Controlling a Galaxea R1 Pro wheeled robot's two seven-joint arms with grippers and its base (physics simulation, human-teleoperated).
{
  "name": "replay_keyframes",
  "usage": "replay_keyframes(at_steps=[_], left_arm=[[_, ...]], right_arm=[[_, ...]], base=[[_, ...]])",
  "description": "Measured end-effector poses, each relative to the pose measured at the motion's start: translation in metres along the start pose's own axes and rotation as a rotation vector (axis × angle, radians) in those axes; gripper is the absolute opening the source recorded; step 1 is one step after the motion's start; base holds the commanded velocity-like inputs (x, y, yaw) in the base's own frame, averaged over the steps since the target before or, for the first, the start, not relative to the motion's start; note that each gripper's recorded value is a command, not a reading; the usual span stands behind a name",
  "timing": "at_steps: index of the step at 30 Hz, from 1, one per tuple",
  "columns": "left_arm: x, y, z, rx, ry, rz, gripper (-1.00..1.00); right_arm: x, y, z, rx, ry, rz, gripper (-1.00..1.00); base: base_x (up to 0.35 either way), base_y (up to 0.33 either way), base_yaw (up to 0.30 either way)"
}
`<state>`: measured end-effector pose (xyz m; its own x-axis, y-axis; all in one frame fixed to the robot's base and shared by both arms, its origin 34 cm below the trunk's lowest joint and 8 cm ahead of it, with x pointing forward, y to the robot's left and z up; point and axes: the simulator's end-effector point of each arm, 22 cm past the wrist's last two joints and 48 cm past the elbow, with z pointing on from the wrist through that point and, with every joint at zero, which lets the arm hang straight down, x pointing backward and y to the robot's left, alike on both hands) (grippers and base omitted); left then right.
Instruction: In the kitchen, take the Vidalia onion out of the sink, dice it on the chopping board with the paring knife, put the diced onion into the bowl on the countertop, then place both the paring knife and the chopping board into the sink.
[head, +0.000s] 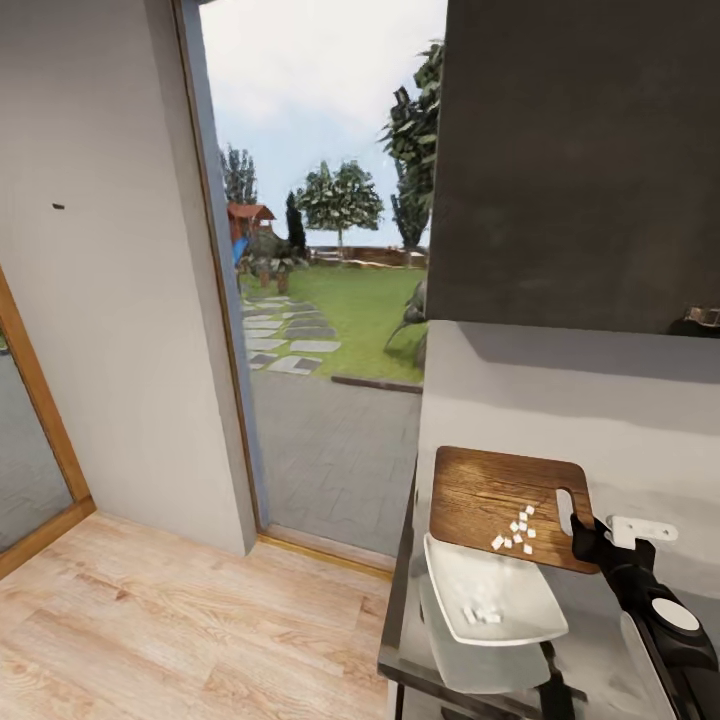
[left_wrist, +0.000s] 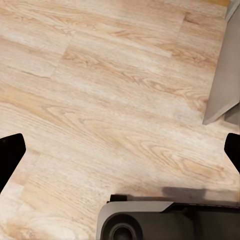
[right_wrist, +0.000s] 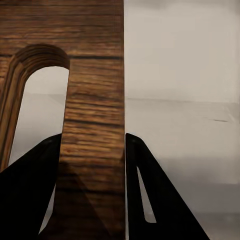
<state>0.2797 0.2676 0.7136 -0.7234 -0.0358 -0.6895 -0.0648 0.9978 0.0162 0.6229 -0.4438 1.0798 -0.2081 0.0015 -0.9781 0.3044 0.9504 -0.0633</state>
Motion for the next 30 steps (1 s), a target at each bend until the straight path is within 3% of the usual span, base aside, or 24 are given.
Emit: replay_keyframes(at_steps=[21,25,30], left_arm=[[-0.0004,0.0,0.0001,0.0,-0.001,0.0,1.0],[-0.0003,-0.0001,0.0002,0.0,0.0,0.0,1.0],[0.0003,0.0,-0.0001,0.0,0.001,0.0,1.0]], right_arm=[[-0.0003,0.0002,-0.0002,0.0,-0.001,-0.002,-1.0],[-0.0078,0.0001,0.0001,0.001,-0.04,0.0,-1.0],[-0.0017,-0.0003,0.0017,0.001,-0.038,0.002,-1.0]], base=[[0.012,0.012,0.0],[0.03,0.022,0.0],[0.003,0.002,0.0]])
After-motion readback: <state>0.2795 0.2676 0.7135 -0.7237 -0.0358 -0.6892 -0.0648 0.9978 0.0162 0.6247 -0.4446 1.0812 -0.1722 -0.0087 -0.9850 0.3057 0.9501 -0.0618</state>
